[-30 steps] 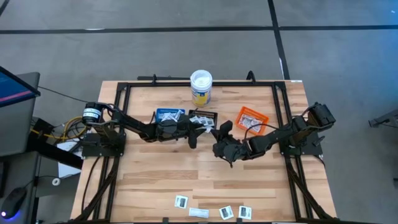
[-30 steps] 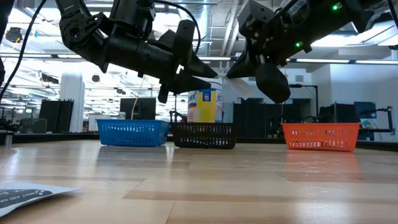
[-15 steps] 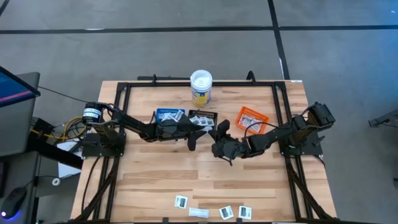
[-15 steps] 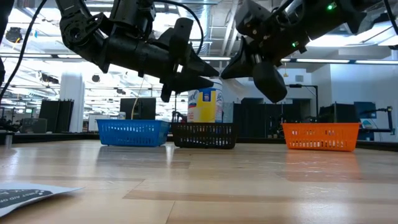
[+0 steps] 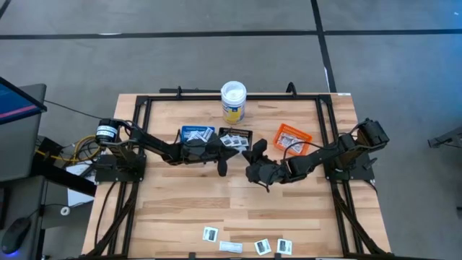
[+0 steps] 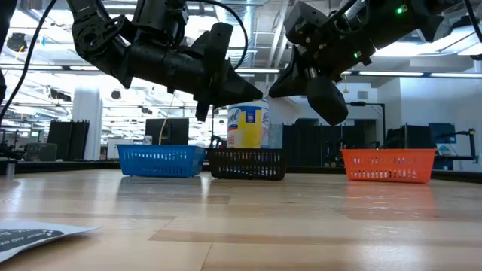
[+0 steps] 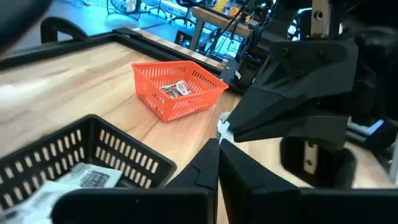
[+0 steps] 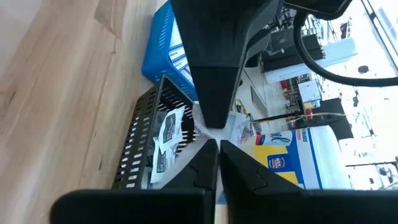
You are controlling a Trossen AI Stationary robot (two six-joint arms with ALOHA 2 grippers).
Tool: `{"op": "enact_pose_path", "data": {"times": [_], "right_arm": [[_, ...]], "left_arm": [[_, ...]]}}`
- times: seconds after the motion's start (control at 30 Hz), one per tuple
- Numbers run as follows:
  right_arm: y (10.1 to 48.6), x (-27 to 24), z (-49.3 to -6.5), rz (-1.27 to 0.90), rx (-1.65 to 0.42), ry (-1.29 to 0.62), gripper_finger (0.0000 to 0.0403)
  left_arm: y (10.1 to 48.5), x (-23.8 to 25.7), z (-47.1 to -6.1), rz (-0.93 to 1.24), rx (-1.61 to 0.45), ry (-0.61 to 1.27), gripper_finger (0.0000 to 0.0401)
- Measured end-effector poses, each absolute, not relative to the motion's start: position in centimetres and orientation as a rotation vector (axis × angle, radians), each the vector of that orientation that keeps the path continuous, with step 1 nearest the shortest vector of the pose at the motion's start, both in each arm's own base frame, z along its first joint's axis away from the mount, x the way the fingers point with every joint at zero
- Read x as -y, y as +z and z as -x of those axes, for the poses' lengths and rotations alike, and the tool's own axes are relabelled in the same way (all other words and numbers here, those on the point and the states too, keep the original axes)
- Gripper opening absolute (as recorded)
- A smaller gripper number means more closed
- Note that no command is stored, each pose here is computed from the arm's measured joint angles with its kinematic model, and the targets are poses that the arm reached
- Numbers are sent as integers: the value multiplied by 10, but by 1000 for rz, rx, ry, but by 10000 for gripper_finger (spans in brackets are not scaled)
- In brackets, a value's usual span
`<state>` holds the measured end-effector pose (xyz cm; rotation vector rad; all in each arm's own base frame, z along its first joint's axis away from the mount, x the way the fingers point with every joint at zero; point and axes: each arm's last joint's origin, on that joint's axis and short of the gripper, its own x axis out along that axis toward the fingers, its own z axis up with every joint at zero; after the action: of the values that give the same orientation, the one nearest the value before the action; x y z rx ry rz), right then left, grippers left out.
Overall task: Pick & Place First Aid Supplies
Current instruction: Put the blue bandage into the blue bin
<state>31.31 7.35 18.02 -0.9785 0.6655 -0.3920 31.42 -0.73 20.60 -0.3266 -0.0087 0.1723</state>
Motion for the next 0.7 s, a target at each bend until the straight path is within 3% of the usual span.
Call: {"op": "enact_pose_path", "data": {"times": [0.4,0.7], "right_arm": [[180,-80,-311,832,-619,-422,95],[196,-68,-310,506,-524,-423,136]], "left_arm": [[206,7,-314,207,-2,175,6],[205,21,-313,-21,-30,128,5]]}}
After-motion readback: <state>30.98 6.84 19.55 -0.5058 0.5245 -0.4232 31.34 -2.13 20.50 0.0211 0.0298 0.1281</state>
